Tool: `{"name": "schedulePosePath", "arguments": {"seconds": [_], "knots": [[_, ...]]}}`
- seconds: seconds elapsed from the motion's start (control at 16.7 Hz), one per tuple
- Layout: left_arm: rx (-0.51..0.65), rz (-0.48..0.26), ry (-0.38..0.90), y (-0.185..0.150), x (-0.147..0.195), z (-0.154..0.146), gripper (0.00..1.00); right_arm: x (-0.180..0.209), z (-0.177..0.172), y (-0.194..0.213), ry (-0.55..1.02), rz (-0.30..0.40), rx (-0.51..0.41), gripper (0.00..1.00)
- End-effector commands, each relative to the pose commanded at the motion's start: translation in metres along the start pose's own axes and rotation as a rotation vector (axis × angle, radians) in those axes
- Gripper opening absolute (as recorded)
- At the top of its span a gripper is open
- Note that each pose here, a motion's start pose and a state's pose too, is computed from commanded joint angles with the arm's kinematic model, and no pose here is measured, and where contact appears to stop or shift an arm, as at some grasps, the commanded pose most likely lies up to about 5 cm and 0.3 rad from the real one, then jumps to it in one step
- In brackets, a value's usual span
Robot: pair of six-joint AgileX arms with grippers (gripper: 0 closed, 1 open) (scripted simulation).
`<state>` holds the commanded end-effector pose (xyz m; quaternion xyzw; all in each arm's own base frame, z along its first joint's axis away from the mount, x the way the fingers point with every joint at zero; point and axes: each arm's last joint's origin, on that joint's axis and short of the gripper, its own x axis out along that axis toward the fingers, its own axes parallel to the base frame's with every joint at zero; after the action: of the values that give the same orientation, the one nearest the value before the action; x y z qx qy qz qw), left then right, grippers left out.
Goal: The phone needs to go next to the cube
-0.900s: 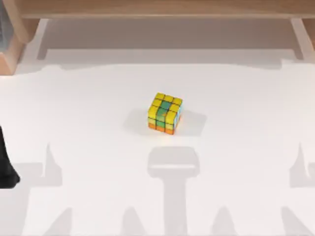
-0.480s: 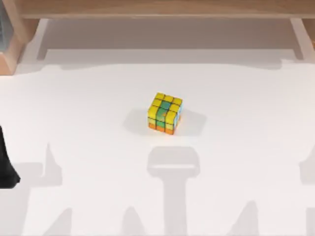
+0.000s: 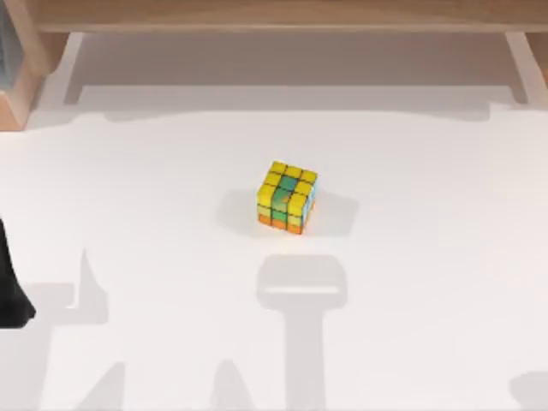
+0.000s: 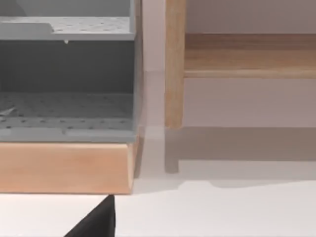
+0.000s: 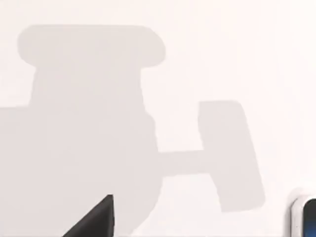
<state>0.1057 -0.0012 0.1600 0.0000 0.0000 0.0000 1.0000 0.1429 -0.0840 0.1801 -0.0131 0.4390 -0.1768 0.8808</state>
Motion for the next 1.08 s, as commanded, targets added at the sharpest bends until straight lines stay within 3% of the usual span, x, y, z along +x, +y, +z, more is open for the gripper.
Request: {"name": "schedulePosePath", "arguments": {"seconds": [0.18, 0.48, 0.72, 1.08], "knots": [[0.000, 0.000, 0.000, 0.000, 0.000, 0.000, 1.00, 0.021, 0.005, -0.032, 0.270, 0.003, 0.049, 1.00], [0.000, 0.000, 0.000, 0.000, 0.000, 0.000, 1.00, 0.052, -0.003, -0.081, 0.587, 0.082, 0.147, 1.00], [0.000, 0.000, 0.000, 0.000, 0.000, 0.000, 1.00, 0.063, -0.010, -0.099, 0.681, 0.125, 0.191, 1.00], [0.000, 0.000, 0.000, 0.000, 0.000, 0.000, 1.00, 0.064, -0.011, -0.099, 0.683, 0.127, 0.190, 1.00]]}}
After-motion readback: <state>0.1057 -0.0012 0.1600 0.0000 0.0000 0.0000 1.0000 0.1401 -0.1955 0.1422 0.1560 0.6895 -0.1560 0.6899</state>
